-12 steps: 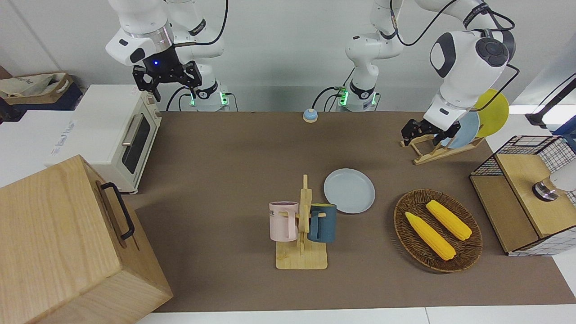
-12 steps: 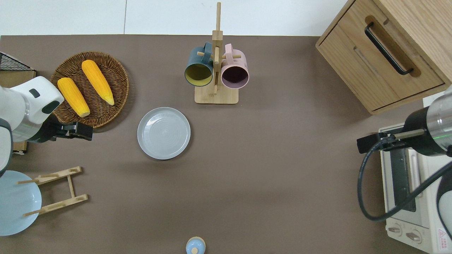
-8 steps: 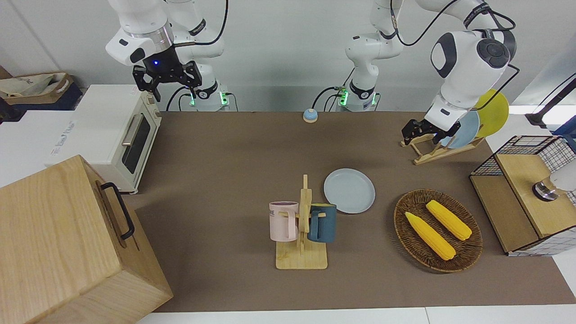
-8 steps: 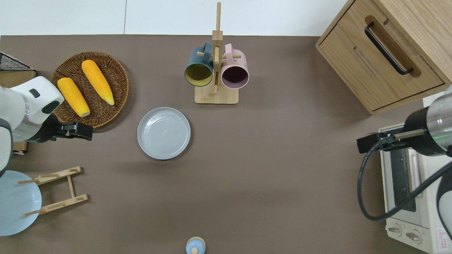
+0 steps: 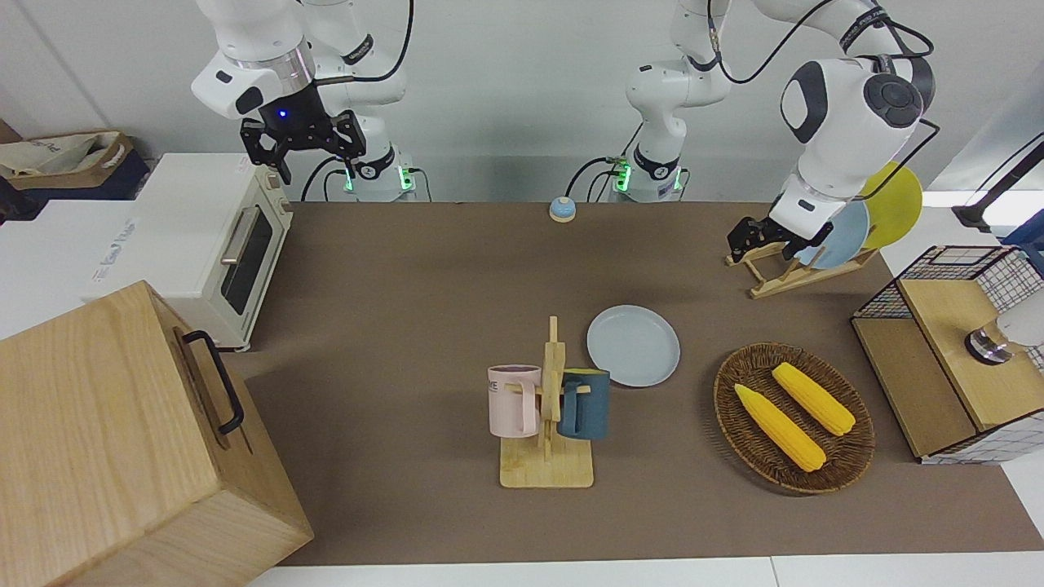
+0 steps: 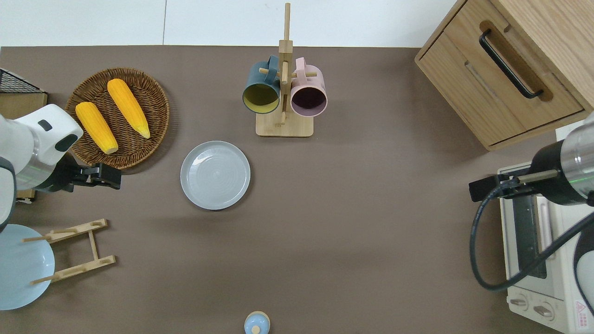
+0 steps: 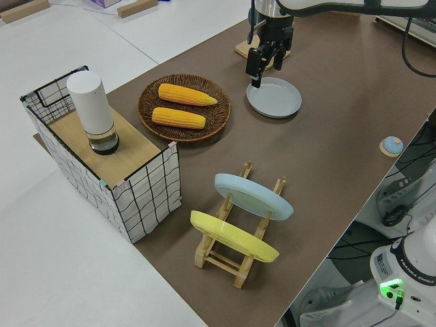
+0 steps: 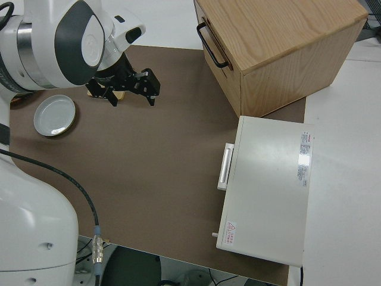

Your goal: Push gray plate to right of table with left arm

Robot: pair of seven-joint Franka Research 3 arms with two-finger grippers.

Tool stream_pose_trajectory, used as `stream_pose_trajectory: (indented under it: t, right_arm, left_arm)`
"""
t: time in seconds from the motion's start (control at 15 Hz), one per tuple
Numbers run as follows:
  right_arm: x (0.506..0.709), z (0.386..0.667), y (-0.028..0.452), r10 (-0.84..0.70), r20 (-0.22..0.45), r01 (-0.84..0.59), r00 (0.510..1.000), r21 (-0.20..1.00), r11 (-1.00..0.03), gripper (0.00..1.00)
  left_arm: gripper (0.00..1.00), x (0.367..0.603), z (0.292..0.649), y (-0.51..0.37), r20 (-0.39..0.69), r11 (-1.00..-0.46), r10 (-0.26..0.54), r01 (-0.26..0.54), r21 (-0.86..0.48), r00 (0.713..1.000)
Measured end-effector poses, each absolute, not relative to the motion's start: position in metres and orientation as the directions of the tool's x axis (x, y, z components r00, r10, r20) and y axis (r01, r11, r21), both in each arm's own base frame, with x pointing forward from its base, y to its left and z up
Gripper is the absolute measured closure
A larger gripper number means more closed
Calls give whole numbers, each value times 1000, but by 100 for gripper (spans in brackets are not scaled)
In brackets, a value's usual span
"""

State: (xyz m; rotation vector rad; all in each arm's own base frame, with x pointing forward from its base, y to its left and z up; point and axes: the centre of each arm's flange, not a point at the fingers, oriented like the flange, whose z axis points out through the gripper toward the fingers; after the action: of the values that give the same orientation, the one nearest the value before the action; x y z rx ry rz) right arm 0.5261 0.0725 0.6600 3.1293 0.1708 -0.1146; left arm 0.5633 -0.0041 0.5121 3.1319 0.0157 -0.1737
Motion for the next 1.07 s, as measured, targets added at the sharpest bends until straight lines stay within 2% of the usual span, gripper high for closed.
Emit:
stream_pose_trajectory:
  t: [0.67,0.87,1.07]
  right_arm:
    - [526,660,73,108,-73,109,991,2,-994,1]
    - [526,660,73,108,-73,109,991,2,-994,1]
    - [526,660,73,108,-73,109,991,2,-994,1]
  left_arm:
    - [0,562,507,-10,-123,-1000,21,21,2,992]
    - [0,563,502,-13,-122,-993,121,121,-2,985]
    - [0,572,495,-23,-93,-966,256,258,12,962]
